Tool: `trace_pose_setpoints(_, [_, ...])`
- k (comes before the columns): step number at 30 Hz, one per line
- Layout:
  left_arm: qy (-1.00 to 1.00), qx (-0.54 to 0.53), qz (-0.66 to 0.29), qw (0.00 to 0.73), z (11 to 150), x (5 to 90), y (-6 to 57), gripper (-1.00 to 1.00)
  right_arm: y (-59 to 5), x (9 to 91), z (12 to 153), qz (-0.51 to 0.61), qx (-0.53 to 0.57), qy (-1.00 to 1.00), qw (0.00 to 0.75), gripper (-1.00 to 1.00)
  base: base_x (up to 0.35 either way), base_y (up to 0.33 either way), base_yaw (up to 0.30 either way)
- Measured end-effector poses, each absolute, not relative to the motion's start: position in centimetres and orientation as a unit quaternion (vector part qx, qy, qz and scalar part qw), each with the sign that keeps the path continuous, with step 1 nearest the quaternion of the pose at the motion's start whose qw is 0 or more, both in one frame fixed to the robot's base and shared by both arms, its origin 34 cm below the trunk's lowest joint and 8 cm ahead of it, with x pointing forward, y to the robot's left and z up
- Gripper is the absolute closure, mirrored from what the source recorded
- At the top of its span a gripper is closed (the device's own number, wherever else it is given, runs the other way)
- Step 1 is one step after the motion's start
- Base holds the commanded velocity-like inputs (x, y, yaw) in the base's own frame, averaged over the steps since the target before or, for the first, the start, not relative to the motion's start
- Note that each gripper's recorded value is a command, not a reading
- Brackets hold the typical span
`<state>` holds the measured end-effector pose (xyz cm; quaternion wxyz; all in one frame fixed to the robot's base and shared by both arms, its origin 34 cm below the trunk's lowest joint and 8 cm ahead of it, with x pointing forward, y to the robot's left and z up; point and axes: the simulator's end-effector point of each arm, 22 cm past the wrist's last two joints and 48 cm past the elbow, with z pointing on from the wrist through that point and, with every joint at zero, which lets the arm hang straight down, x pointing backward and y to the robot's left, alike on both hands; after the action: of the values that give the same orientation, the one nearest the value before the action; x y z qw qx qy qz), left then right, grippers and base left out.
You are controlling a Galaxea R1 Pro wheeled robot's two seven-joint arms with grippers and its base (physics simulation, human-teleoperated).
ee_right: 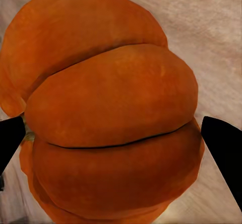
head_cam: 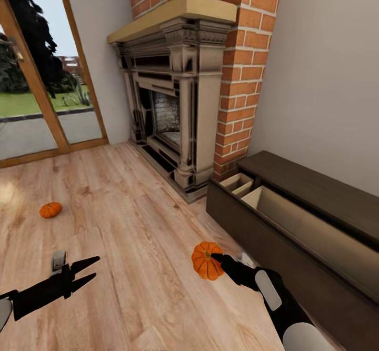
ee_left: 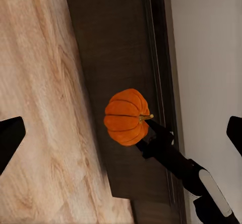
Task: Place each of the two pumpkins and all three candles from the living room inside a cabinet in the living room (use any cabinet), then make sure every cabinet is closed, and position the cauldron so it is next to a table in the living room.
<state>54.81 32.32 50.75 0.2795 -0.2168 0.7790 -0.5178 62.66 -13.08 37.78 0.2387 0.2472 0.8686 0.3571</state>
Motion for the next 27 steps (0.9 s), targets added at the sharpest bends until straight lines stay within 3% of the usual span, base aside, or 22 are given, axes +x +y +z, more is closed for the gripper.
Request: trace_pose_setpoints(27, [0.781, -0.218, -0.514, 0.281, 50.75, 54.8, 32.86, -1.0, -13.0, 62.67, 37.8, 0.357, 0.247, 0.868, 0.239, 1.0, 0.0, 0.0, 0.291])
